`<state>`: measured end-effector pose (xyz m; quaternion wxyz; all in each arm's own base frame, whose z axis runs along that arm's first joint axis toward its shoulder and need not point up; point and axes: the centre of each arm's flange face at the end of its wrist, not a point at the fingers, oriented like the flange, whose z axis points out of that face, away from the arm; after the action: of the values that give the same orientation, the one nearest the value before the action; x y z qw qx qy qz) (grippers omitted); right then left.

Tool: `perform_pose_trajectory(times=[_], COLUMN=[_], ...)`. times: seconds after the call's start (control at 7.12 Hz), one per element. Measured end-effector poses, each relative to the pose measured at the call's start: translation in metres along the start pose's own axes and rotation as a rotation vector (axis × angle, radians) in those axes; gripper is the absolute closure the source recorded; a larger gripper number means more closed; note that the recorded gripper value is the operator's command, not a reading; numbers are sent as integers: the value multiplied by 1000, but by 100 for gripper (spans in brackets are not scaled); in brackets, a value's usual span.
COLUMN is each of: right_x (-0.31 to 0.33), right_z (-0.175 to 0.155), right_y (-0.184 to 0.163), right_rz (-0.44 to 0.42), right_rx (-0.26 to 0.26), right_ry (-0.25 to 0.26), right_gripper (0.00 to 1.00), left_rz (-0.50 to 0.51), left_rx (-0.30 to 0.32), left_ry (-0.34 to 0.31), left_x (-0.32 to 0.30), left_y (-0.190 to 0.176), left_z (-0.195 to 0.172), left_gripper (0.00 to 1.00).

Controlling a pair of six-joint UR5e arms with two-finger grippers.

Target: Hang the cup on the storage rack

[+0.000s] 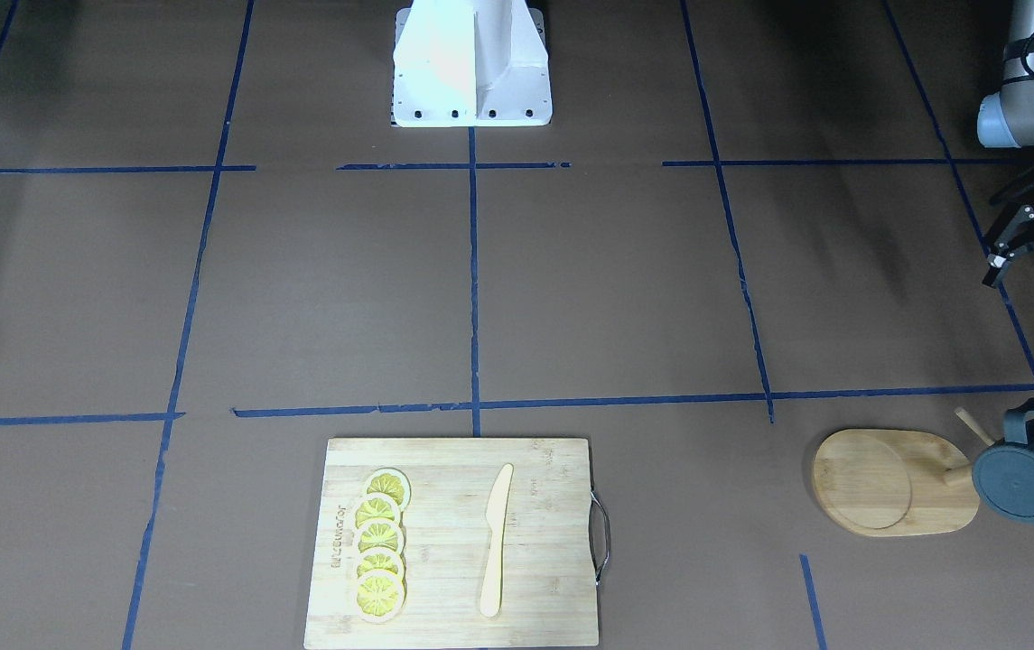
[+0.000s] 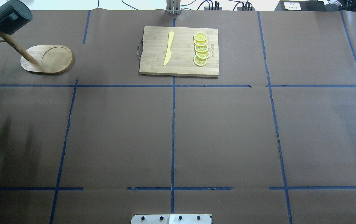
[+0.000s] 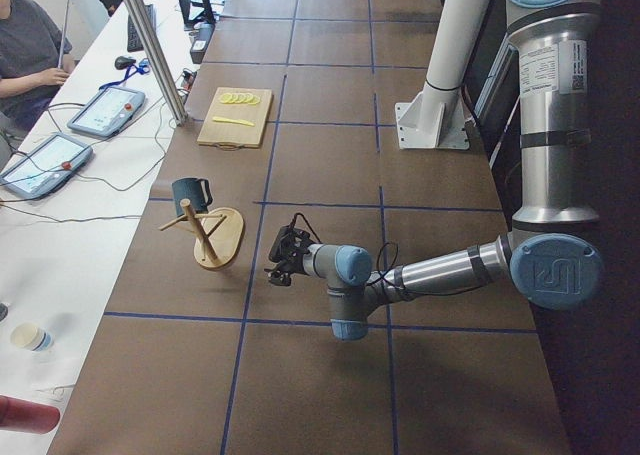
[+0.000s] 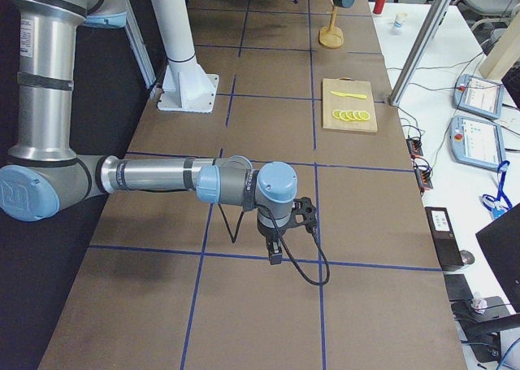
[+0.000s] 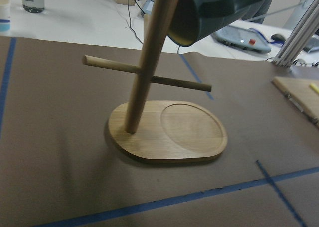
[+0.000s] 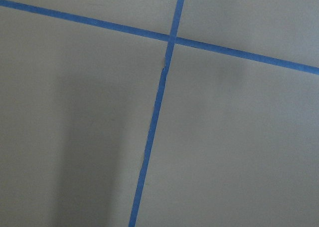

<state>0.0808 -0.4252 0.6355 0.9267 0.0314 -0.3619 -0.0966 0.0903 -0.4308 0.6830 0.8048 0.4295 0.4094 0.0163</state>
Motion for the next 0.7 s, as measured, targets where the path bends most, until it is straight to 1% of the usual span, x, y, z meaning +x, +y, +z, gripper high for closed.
perform_pose_trajectory(times=[0.28,0.42,0.56,0.7], right_x=[0,1,1,1], right_z=[1,1,1,1], right_y=[0,1,1,1], right_rz=[1,2,2,2], right_rx=[-1,-2,-2,-2], right_ry=[0,0,0,0], right_gripper=[0,0,0,0], left_rz=[243,336,396,434], left_rx=[-111,-183,-265,-364], left_ry=[-149,-221,-279,-322], left_x=[-36,-53,-62,-63], left_y=[-20,-43,-76,-117], left_z=[-2,-6,-13,-22], left_gripper=[0,0,0,0])
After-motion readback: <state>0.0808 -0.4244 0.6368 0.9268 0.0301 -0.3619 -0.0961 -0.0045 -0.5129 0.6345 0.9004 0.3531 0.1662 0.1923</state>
